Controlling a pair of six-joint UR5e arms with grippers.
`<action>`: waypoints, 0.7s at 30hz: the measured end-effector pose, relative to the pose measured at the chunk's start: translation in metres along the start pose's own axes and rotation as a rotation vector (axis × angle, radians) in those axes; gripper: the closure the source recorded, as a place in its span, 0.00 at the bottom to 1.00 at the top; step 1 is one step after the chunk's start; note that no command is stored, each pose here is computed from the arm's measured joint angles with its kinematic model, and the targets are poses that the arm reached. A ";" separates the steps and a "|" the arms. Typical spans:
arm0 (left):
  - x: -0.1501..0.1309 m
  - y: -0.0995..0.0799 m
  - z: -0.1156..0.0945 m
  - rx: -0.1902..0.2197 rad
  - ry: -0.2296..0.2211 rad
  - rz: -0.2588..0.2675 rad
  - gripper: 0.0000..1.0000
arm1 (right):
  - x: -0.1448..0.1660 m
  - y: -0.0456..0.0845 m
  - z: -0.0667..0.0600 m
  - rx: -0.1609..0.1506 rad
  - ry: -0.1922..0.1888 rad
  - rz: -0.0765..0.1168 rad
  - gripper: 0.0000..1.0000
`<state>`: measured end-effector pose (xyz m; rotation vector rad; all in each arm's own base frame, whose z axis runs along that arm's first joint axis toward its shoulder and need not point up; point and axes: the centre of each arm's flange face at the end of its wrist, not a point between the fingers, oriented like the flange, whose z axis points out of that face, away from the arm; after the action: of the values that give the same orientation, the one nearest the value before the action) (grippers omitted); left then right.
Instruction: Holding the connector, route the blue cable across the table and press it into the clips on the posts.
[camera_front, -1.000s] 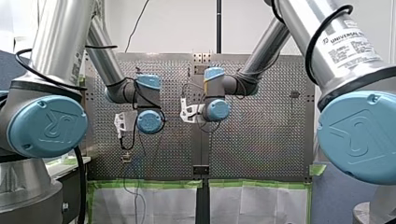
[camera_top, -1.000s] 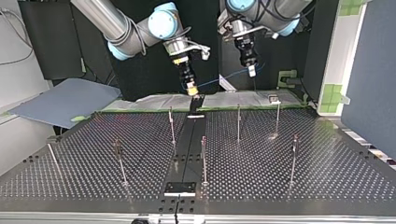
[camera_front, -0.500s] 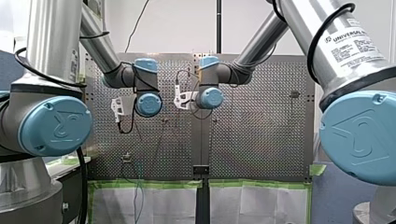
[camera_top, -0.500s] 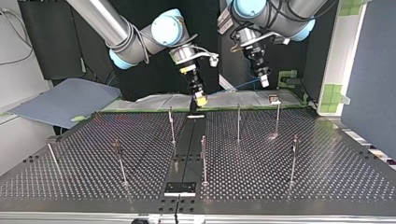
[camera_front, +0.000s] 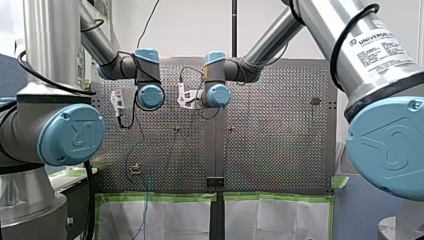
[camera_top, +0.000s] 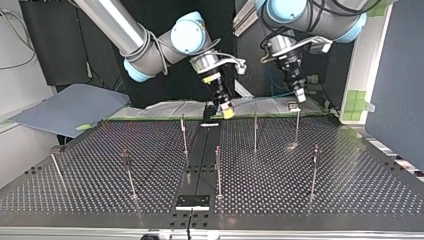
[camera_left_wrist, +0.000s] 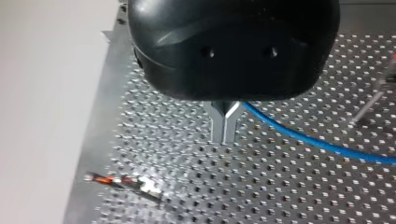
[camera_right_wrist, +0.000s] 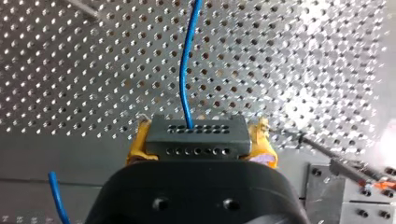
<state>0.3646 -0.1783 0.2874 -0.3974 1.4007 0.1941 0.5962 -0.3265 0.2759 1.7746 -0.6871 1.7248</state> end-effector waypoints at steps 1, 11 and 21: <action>-0.006 0.000 0.000 0.005 -0.004 -0.003 1.00 | 0.003 0.000 0.001 0.001 0.001 0.000 1.00; -0.032 -0.003 0.004 0.045 -0.001 0.001 1.00 | 0.037 -0.014 0.012 0.023 0.024 0.010 1.00; -0.039 -0.003 0.025 0.014 -0.007 -0.002 1.00 | 0.070 -0.017 0.024 0.030 0.061 0.038 1.00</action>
<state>0.3822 -0.1670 0.3292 -0.3860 1.3941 0.1841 0.6282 -0.3299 0.3452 1.7312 -0.6768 1.8159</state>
